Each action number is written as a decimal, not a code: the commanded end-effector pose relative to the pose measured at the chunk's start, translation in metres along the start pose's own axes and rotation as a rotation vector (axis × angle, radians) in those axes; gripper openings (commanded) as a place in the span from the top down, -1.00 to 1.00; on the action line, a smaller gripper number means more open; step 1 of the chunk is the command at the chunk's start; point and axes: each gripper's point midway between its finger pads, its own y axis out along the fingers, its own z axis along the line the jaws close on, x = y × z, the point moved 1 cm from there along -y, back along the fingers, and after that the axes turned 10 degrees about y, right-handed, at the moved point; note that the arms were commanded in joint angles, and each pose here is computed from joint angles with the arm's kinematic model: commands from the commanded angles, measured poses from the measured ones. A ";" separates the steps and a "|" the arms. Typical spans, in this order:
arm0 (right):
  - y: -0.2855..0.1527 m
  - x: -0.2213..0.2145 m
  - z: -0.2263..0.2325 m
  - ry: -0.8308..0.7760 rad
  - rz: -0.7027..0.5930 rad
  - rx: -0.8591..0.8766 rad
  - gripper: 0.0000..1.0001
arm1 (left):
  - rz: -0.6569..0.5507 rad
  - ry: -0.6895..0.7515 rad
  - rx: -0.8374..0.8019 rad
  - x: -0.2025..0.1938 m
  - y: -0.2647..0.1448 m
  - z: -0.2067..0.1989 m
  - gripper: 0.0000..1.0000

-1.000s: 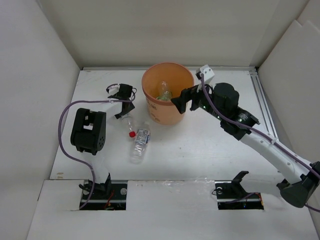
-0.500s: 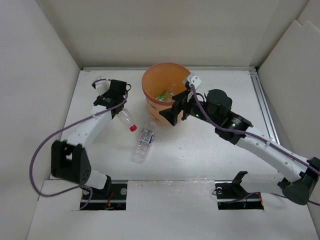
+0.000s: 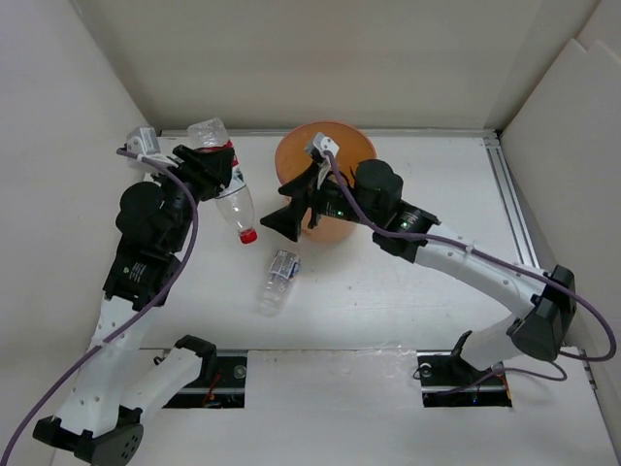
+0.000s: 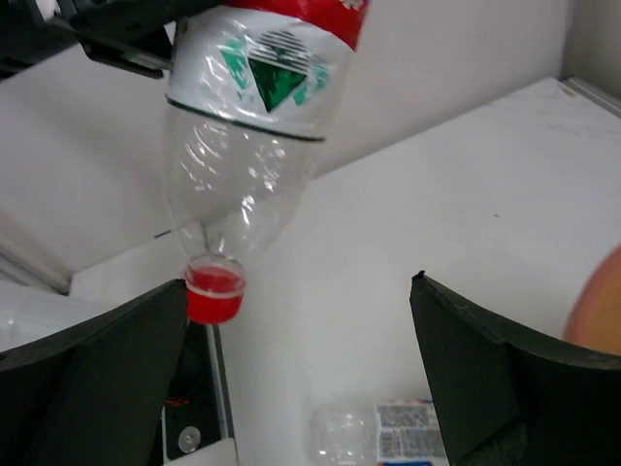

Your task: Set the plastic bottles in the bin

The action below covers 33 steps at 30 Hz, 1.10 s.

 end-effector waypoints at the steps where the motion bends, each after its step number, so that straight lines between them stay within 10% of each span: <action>1: 0.011 0.041 0.046 0.013 -0.114 0.200 -1.00 | -0.014 0.036 -0.238 0.007 -0.005 -0.041 1.00; 12: 0.051 0.039 0.076 0.047 -0.086 0.367 -1.00 | -0.070 0.043 -0.536 0.012 -0.034 -0.082 1.00; 15: 0.056 0.035 0.073 0.060 -0.076 0.363 -0.72 | -0.077 0.029 -0.542 0.014 -0.035 -0.084 0.96; 18: 0.059 0.031 0.070 0.064 -0.069 0.359 0.35 | -0.073 0.031 -0.550 0.016 -0.036 -0.086 0.16; 20: 0.059 0.035 0.064 0.068 -0.070 0.336 0.83 | -0.068 0.028 -0.528 0.017 -0.033 -0.084 -0.99; 27: 0.035 0.070 -0.051 -0.054 -0.085 -0.054 0.94 | -0.070 0.033 -0.138 0.020 -0.017 -0.023 -1.00; 33: 0.001 0.101 -0.137 -0.127 -0.107 -0.278 0.84 | 0.084 0.094 0.100 -0.057 0.005 0.042 -1.00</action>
